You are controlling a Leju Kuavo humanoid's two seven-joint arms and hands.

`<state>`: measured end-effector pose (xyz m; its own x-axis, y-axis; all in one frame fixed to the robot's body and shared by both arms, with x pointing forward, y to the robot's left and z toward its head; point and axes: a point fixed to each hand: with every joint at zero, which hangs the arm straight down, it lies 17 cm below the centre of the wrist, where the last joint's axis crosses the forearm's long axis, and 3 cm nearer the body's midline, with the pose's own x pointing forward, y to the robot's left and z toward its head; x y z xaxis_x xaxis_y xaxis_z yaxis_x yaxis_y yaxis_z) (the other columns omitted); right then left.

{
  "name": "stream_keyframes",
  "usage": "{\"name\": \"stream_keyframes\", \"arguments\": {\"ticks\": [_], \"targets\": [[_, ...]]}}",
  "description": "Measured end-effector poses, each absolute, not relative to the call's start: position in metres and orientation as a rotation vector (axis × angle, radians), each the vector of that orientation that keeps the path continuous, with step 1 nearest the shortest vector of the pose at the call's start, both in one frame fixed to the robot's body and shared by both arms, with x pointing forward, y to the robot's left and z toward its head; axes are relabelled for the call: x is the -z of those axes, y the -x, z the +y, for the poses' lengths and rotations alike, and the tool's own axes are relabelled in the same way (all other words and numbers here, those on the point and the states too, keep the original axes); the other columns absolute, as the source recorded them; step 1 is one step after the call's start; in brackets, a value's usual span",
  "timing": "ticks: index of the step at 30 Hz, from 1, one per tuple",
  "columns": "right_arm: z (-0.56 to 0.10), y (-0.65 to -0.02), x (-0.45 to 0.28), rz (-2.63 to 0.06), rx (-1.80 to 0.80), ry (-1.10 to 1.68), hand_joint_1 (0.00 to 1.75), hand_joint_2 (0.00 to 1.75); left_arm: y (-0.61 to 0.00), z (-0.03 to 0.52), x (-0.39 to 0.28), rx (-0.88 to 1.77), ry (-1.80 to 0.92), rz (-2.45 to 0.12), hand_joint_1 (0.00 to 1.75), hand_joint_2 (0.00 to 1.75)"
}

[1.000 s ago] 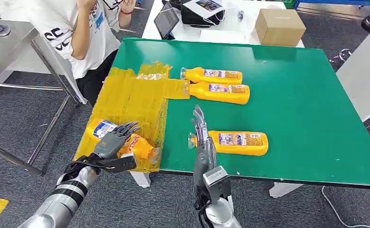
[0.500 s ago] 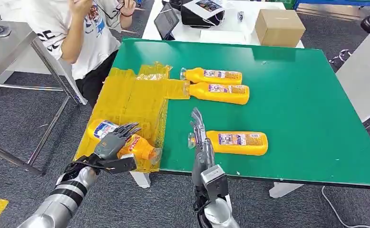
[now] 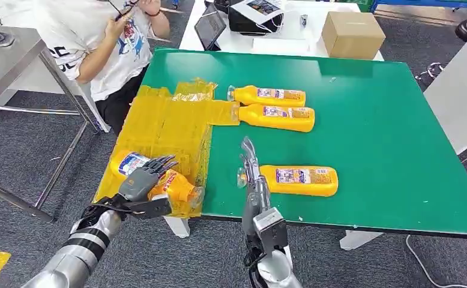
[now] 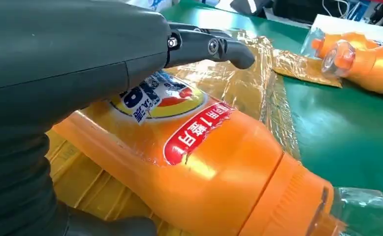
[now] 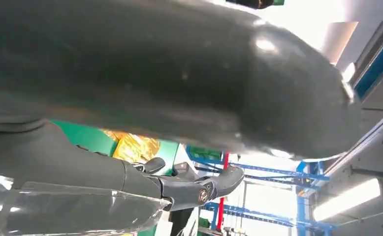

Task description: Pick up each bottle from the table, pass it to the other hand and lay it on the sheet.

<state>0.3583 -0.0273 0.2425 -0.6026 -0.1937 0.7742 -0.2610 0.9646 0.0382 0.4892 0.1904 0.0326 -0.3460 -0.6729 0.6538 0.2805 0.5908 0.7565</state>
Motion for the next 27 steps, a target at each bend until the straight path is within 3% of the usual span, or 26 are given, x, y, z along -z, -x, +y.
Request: {"name": "stream_keyframes", "arguments": {"ticks": [8,12,27], "targets": [[-0.026,-0.359,-0.238,-2.218,-0.105,-0.329,0.0,0.0,-0.48,0.199,-0.028,1.032,-0.193,-1.623,0.0,1.75],[-0.023,-0.361,-0.233,-2.196,-0.111,-0.345,0.0,0.0,-0.47,0.2,-0.065,0.771,-0.042,-1.772,0.0,1.75],[-0.017,-0.362,-0.226,-2.168,-0.121,-0.353,0.0,0.0,-0.459,0.198,-0.09,0.716,-0.072,-1.867,0.0,1.75]]}}
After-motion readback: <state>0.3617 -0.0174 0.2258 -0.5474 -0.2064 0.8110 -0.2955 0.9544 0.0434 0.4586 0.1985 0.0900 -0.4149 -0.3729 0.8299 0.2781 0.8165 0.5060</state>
